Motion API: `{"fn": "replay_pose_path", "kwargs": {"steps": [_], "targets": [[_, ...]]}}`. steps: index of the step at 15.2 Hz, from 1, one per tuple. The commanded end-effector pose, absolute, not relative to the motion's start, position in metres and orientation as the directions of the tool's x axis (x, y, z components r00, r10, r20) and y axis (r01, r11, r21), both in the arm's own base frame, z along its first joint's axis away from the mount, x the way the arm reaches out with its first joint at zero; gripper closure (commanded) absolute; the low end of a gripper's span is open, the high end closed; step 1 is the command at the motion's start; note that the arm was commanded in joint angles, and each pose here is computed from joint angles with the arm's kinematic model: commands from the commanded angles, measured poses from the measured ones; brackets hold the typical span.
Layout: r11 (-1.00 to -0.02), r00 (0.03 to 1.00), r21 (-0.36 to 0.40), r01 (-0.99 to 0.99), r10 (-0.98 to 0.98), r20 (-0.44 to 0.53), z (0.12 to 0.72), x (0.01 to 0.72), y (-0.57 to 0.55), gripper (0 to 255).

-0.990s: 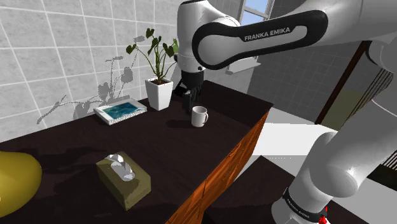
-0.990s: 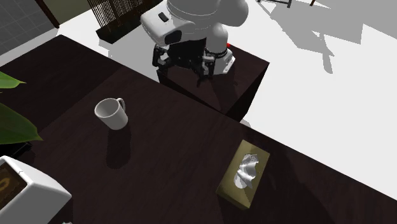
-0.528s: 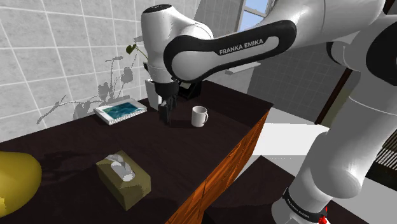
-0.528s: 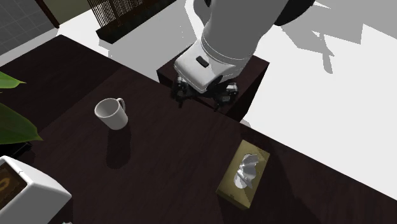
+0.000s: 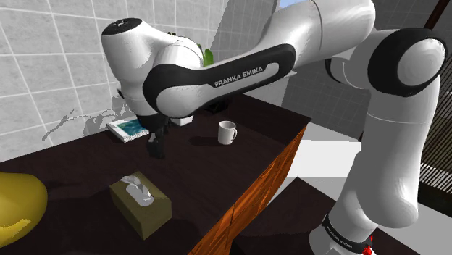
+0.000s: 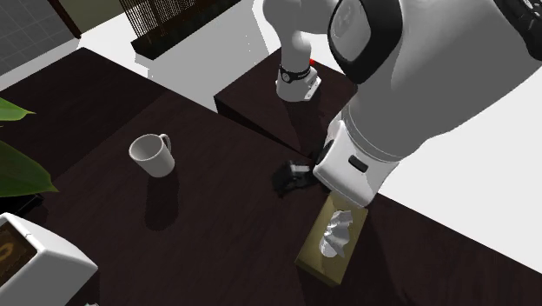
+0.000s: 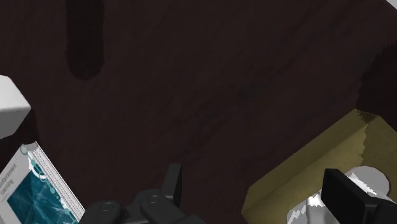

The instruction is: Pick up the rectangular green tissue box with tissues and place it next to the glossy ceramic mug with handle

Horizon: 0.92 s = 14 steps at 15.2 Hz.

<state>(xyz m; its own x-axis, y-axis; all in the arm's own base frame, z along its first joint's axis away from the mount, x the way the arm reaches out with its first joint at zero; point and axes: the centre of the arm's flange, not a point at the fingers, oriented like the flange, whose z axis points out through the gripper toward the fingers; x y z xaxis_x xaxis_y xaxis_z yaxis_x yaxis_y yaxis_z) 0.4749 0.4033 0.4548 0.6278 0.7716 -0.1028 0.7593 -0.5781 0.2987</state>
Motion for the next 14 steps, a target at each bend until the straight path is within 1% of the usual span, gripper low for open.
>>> {"fn": "replay_pose_path", "kwargs": {"steps": [1, 9, 14], "targets": [[-0.536, 0.591, 0.313, 0.784, 0.799, -0.113, 0.443, 0.476, 0.431, 0], [-0.357, 0.434, 0.358, 0.863, 0.886, -0.161, 0.398, 0.464, 0.532, 0], [-0.349, 0.427, 0.360, 0.865, 0.889, -0.163, 0.377, 0.469, 0.530, 0]]}}
